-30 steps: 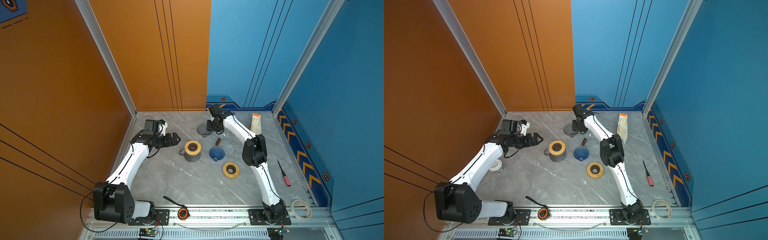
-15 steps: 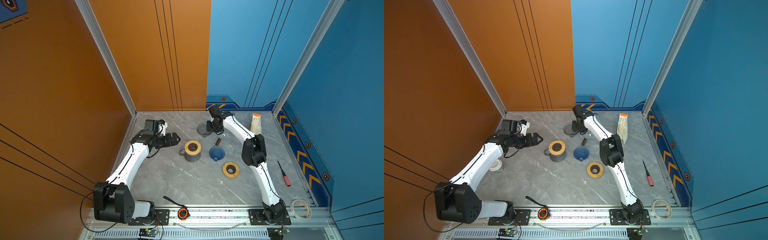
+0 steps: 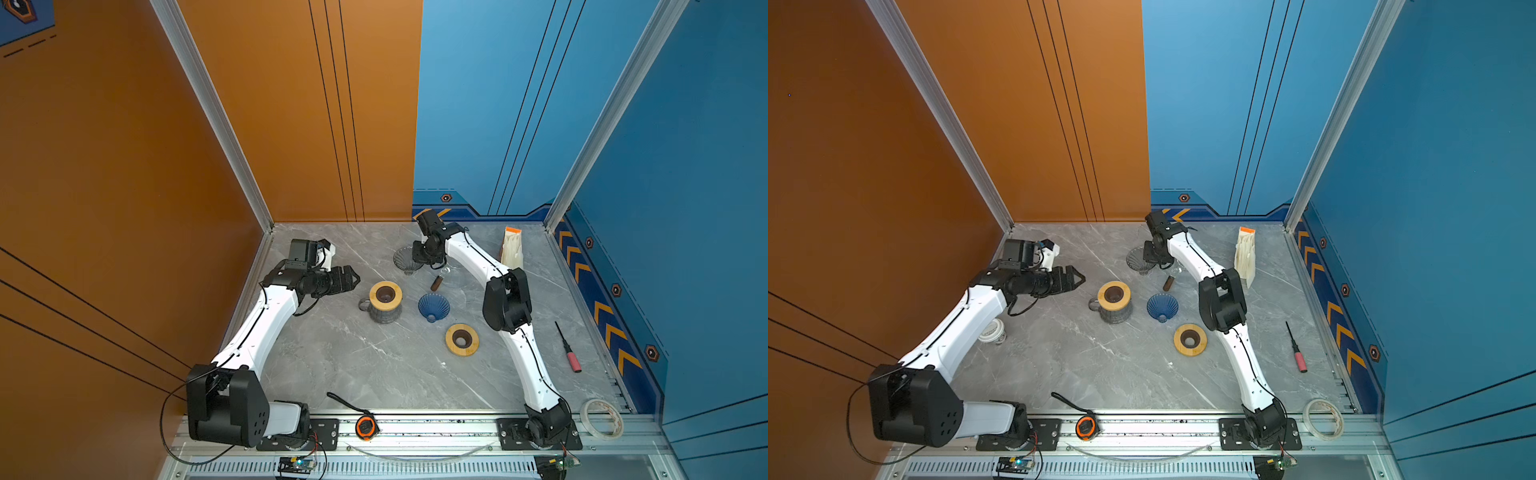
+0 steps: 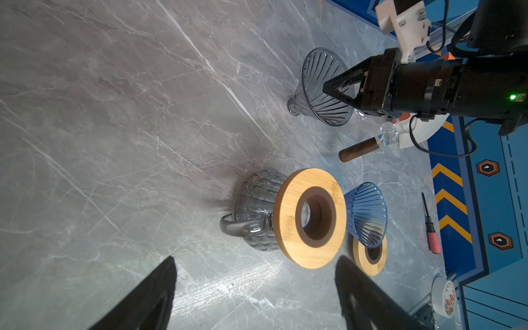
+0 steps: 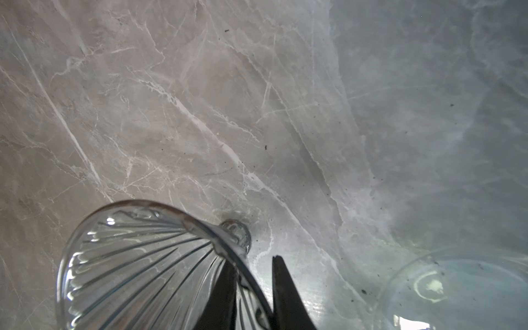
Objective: Place the coffee filter in the dripper
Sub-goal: 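Close the right gripper on the clear glass dripper rim, then lift the clear glass dripper and carry it toward the bamboo-topped carafe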
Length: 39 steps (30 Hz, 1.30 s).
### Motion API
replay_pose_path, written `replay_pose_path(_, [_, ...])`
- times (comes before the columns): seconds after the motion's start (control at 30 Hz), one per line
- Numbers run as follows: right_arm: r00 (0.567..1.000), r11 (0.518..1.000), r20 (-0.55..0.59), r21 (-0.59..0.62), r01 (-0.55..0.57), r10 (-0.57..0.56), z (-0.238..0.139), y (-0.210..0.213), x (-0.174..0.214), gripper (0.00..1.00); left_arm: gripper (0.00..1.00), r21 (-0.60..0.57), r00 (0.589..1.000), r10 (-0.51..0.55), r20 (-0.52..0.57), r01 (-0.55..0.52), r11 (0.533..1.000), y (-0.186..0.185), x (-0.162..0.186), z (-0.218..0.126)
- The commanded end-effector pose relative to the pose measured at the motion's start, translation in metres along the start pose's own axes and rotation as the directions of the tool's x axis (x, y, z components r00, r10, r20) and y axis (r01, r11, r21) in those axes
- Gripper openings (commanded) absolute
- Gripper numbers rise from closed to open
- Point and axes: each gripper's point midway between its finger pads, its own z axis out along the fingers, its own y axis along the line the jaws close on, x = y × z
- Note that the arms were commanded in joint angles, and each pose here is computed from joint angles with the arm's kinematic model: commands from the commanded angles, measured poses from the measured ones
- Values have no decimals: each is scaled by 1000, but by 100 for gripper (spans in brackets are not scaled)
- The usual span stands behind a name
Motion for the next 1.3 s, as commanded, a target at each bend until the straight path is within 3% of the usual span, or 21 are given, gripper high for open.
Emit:
replay_pose_path(0.0, [1000, 1000, 20, -11, -22, 22, 0, 1, -8, 16, 88, 32, 1000, 1, -11, 0, 999, -9, 0, -1])
replay_pose_path(0.67, [999, 998, 33, -57, -28, 29, -13, 10, -14, 7, 82, 33, 1000, 1, -6, -1, 999, -10, -1, -3])
replay_pose_path(1.27, [996, 986, 92, -168, 10, 6, -69, 40, -28, 3, 80, 44, 1000, 8, 8, -8, 999, -15, -4, -7])
